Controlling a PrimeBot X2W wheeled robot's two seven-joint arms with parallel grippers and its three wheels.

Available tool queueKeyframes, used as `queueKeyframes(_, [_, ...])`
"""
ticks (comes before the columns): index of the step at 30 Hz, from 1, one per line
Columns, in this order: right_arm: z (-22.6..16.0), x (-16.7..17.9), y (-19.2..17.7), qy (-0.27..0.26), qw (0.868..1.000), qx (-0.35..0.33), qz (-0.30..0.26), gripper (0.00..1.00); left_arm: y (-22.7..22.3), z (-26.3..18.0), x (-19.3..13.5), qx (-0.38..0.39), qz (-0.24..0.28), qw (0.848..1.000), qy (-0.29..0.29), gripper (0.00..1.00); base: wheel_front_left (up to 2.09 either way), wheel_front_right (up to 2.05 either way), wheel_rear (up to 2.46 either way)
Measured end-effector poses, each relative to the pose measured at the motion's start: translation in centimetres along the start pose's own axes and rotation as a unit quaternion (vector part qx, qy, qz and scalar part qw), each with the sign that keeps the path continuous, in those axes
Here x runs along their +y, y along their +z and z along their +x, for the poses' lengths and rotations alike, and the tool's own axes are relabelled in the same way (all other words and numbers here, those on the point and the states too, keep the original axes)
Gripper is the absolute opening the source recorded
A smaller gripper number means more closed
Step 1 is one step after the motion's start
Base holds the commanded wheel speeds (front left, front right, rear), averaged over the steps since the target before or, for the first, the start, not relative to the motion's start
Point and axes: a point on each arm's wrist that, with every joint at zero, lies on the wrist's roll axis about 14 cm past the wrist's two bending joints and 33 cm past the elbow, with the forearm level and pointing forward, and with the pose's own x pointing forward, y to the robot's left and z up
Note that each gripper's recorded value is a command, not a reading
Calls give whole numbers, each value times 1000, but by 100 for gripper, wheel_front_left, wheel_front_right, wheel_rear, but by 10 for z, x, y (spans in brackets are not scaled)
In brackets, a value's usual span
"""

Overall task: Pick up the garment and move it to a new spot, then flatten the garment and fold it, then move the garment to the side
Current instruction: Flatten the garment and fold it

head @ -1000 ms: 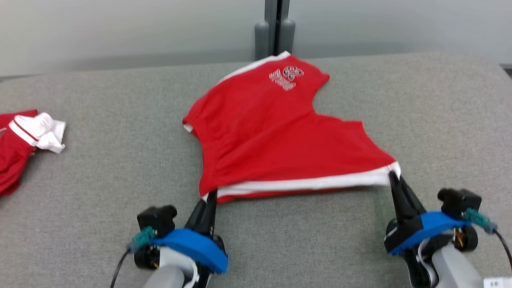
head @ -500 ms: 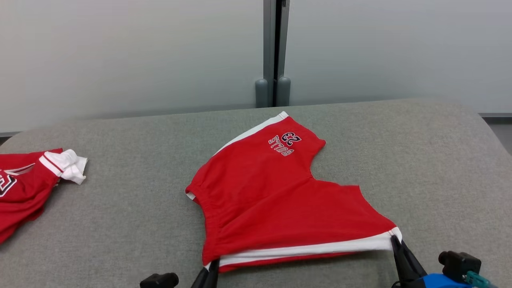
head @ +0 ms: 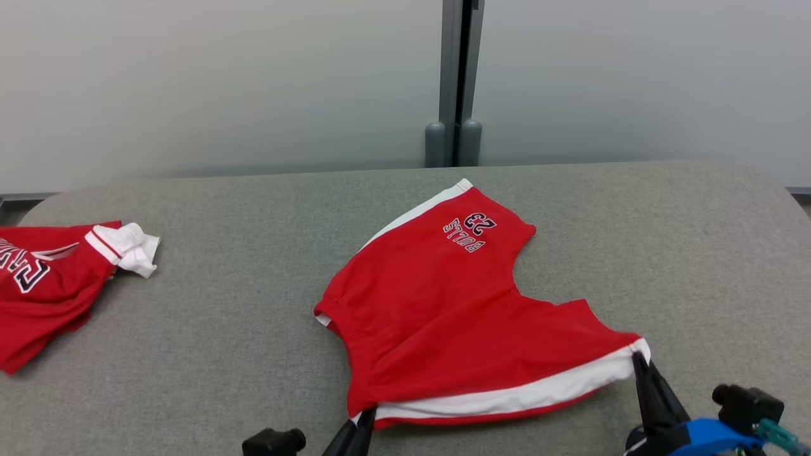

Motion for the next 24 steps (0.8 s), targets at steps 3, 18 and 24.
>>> queueKeyframes(3, [22, 10, 23, 16, 999, -28, -3, 0, 18, 13, -4, -23, -6, 1000, -9, 0, 0, 0, 0])
queueKeyframes(18, [170, 68, 86, 108, 988, -75, -87, 0, 96, 88, 29, -106, -38, 994, 13, 0, 0, 0, 0])
queueKeyframes(24, [225, 77, 68, 117, 986, -48, -107, 0, 105, 101, 69, -117, -61, 990, 57, 0, 0, 0, 0])
